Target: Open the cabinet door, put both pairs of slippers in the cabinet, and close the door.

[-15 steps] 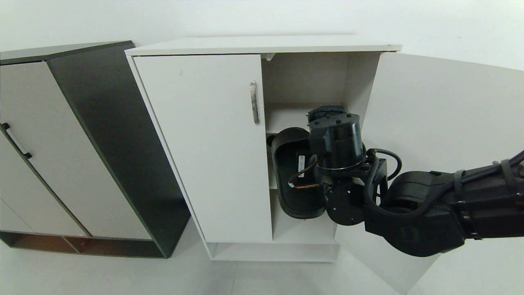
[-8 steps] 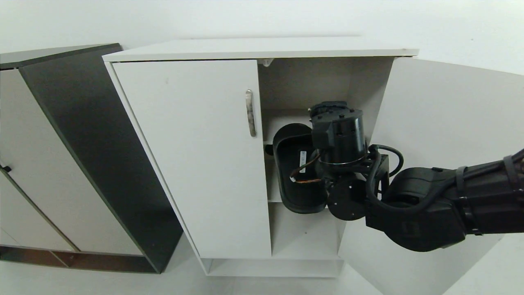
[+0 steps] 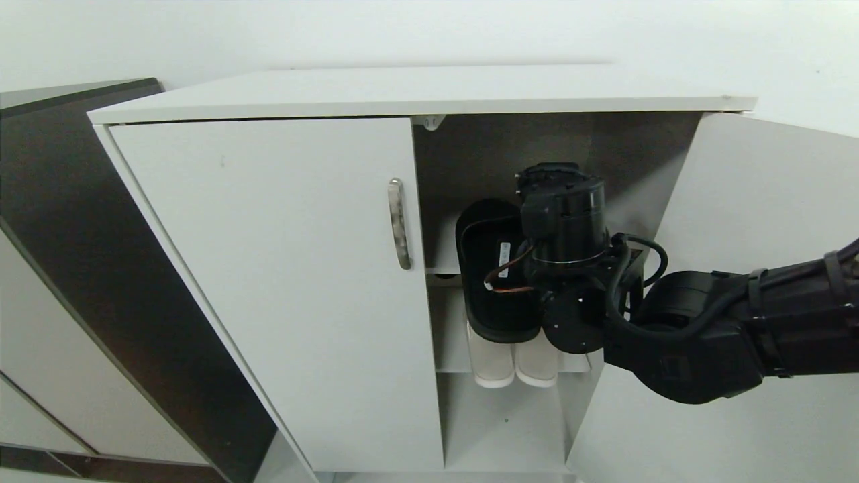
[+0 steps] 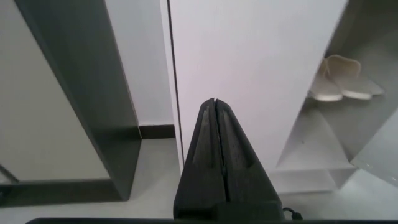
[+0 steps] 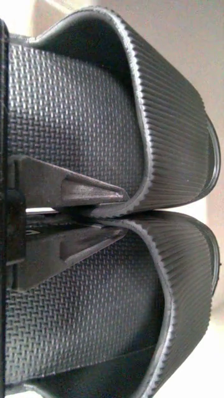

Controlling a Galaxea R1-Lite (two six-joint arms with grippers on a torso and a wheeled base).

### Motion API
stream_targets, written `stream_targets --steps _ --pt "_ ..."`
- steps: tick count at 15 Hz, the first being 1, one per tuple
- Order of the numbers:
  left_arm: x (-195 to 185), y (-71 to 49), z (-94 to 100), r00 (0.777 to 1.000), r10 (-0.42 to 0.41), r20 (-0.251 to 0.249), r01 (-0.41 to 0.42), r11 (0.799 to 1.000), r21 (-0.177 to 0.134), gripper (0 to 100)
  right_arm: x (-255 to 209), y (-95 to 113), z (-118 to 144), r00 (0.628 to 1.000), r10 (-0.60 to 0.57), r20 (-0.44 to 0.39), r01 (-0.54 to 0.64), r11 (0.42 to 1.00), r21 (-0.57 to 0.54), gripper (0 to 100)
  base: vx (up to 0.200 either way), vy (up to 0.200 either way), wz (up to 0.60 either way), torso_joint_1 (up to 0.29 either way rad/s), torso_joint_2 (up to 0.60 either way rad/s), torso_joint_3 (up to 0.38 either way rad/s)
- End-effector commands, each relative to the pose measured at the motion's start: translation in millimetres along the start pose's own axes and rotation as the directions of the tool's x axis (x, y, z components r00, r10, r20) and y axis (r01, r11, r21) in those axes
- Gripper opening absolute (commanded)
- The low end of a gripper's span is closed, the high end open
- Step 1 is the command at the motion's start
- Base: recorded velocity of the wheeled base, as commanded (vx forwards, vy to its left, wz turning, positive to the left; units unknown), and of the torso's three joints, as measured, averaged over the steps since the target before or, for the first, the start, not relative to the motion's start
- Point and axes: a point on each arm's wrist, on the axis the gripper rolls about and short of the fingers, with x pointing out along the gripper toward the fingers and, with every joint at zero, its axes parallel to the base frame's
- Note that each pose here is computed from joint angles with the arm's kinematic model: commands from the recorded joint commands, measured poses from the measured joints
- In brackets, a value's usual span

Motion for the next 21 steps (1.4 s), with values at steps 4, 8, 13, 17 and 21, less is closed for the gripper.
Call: stream_targets --steps 4,8,13,17,21 --pt "0.1 0.0 0.0 1.0 0.0 -0.001 0.0 1.0 0.0 0 2.6 -0.9 -4.8 1.0 0.003 -0.001 -0.003 1.0 0.001 0 0.0 0.0 0.0 0.0 0.0 0.0" --pt "0.1 0.0 0.0 1.0 0.0 -0.001 0.0 1.0 -0.002 0 18.0 -3.7 -11.8 1.0 0.018 -0.017 -0.018 1.0 -0.024 0 0.0 0.0 0.0 0.0 0.0 0.0" --pt "0.1 0.0 0.0 1.0 0.0 -0.001 0.0 1.0 -0.003 0 51.2 -2.4 -1.2 1.0 -0.009 0.019 0.009 1.0 -0.014 0 0.0 0.0 0.0 0.0 0.0 0.0" --pt "0.1 0.0 0.0 1.0 0.0 -0.001 0.0 1.0 -0.005 0 73.0 -4.9 7.9 0.999 -0.05 0.007 0.05 0.999 -0.023 0 0.0 0.0 0.0 0.0 0.0 0.0" --pt "0.1 0.0 0.0 1.0 0.001 -0.001 -0.001 1.0 -0.006 0 88.1 -2.5 8.6 0.998 -0.07 -0.004 0.07 0.997 -0.029 0 0.0 0.0 0.0 0.0 0.0 0.0"
